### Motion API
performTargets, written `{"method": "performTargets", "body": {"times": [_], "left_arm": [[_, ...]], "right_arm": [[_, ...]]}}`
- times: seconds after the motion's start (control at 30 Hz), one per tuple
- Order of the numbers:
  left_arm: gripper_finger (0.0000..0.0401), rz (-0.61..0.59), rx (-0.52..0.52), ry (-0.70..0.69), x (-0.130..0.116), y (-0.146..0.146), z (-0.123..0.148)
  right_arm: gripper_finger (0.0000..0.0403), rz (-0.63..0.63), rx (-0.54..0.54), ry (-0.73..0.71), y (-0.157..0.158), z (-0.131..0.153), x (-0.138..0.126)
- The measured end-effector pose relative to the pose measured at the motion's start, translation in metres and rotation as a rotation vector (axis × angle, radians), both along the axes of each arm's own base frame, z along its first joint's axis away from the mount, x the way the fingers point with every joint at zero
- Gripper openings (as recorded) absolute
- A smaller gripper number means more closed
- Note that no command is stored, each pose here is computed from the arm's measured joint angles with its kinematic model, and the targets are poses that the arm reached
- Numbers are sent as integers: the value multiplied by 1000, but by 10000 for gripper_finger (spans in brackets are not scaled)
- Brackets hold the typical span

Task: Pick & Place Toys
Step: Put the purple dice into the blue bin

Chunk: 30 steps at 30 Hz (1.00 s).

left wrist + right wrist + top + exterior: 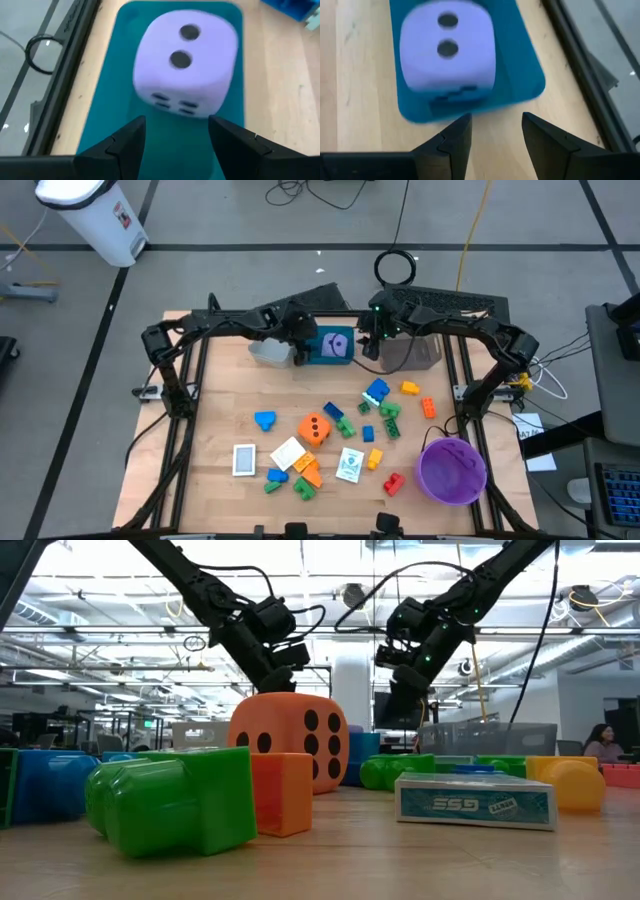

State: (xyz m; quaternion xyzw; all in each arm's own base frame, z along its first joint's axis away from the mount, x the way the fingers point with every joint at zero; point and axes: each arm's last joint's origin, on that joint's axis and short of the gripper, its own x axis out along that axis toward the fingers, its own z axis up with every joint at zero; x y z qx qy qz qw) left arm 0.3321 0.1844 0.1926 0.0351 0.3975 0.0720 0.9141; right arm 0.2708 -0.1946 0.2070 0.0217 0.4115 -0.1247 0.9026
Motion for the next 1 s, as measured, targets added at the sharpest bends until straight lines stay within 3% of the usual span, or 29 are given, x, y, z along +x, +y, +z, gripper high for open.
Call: {"method": "performTargets", "body": {"times": [0.33, 1.0], "left_arm": [[223, -35, -24, 19, 14, -12, -19], [223, -13, -62, -139, 27, -13, -11]], "right_arm": [[166, 48, 32, 58, 10, -12, 7], [166, 60, 50, 17, 12, -17, 16]]}}
